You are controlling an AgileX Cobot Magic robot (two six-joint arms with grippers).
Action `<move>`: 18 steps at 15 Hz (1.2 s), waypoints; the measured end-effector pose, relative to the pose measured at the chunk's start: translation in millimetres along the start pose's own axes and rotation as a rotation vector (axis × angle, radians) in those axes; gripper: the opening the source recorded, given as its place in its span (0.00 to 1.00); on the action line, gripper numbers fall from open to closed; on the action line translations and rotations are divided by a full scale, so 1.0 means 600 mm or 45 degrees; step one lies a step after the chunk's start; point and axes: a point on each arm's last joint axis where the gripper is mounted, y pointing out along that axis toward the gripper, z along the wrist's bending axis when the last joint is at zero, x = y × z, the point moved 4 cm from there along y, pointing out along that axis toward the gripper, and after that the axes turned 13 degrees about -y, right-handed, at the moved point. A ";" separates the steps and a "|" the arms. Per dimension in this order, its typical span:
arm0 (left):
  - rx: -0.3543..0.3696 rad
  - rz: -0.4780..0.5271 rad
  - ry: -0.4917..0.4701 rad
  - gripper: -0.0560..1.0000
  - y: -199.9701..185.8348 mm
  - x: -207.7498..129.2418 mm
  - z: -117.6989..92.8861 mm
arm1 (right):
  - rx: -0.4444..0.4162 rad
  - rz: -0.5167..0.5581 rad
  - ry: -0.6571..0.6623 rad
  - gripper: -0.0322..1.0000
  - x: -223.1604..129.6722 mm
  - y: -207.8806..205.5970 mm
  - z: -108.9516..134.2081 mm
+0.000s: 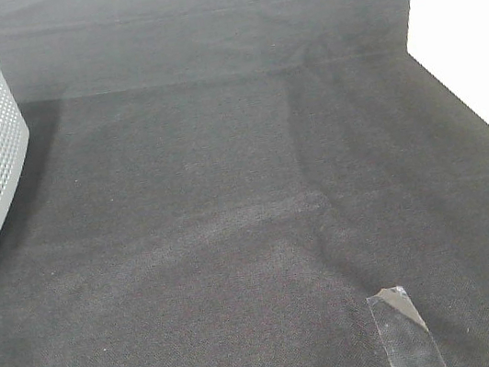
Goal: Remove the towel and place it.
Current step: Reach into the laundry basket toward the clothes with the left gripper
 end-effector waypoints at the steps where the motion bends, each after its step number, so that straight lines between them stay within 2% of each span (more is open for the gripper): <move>1: 0.000 0.000 0.000 0.99 0.000 0.000 0.000 | 0.000 0.000 0.000 0.59 0.000 0.000 0.000; 4: -0.008 0.149 0.361 0.99 0.025 0.096 -0.008 | 0.000 0.000 0.000 0.59 0.000 0.000 0.000; 7: -0.058 0.290 0.731 0.99 0.083 0.186 -0.016 | 0.000 0.000 0.000 0.59 0.000 0.000 0.000; 8: -0.058 0.290 0.731 0.99 0.083 0.186 -0.016 | 0.000 0.000 0.000 0.59 0.000 0.000 0.000; 9: -0.079 0.353 0.837 0.98 0.110 0.220 -0.017 | 0.000 0.000 0.000 0.59 0.000 0.000 0.000; 12: -0.090 0.460 0.979 0.98 0.165 0.280 -0.015 | 0.001 0.000 0.001 0.59 0.000 0.000 0.000; 13: -0.024 0.559 1.086 0.98 0.209 0.303 0.002 | 0.001 0.000 0.001 0.59 0.000 0.000 0.000; 14: -0.024 0.559 1.086 0.98 0.209 0.303 0.002 | 0.001 0.000 0.001 0.59 0.000 0.000 0.000; 16: 0.071 0.714 1.187 0.98 0.257 0.306 0.030 | 0.001 0.000 0.001 0.59 0.000 0.000 0.000; 18: 0.115 0.849 1.231 0.98 0.306 0.298 0.060 | 0.001 0.000 0.001 0.59 0.000 0.000 0.000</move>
